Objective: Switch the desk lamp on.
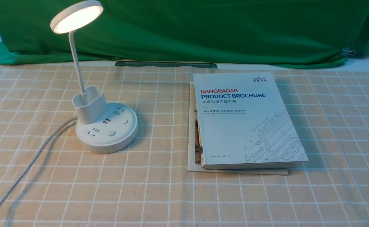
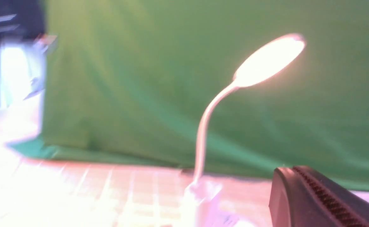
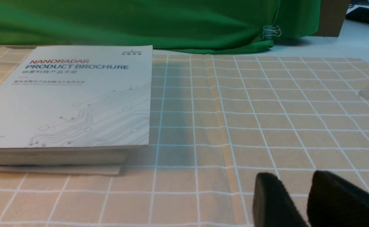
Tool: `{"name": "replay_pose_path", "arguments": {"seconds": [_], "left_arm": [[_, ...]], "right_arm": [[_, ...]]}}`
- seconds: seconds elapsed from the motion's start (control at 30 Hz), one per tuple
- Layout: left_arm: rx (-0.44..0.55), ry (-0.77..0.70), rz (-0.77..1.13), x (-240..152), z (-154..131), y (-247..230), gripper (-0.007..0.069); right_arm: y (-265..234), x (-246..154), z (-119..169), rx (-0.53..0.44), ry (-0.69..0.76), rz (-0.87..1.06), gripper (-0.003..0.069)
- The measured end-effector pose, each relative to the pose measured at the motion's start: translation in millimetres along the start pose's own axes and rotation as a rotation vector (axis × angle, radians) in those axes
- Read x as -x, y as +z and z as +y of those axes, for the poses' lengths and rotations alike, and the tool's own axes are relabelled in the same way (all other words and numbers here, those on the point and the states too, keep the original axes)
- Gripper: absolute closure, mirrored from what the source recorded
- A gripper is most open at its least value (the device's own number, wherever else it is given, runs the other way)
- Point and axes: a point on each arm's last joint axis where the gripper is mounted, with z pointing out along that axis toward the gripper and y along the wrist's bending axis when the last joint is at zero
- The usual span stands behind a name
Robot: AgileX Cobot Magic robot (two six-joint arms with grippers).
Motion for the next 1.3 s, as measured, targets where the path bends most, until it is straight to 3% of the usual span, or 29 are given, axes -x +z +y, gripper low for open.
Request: {"name": "replay_pose_path", "arguments": {"seconds": [0.23, 0.3, 1.3], "left_arm": [[0.041, -0.004, 0.261, -24.0, 2.8, -3.5, 0.0624], [-0.011, 0.026, 0.307, -27.7, 2.0, -4.5, 0.0624], [-0.057, 0.113, 0.327, -29.5, 0.1, -5.2, 0.0624]], "right_arm": [[0.0, 0.0, 0.0, 0.000, 0.000, 0.000, 0.0418], [0.0, 0.0, 0.0, 0.000, 0.000, 0.000, 0.0418], [0.0, 0.0, 0.0, 0.000, 0.000, 0.000, 0.0418]]}}
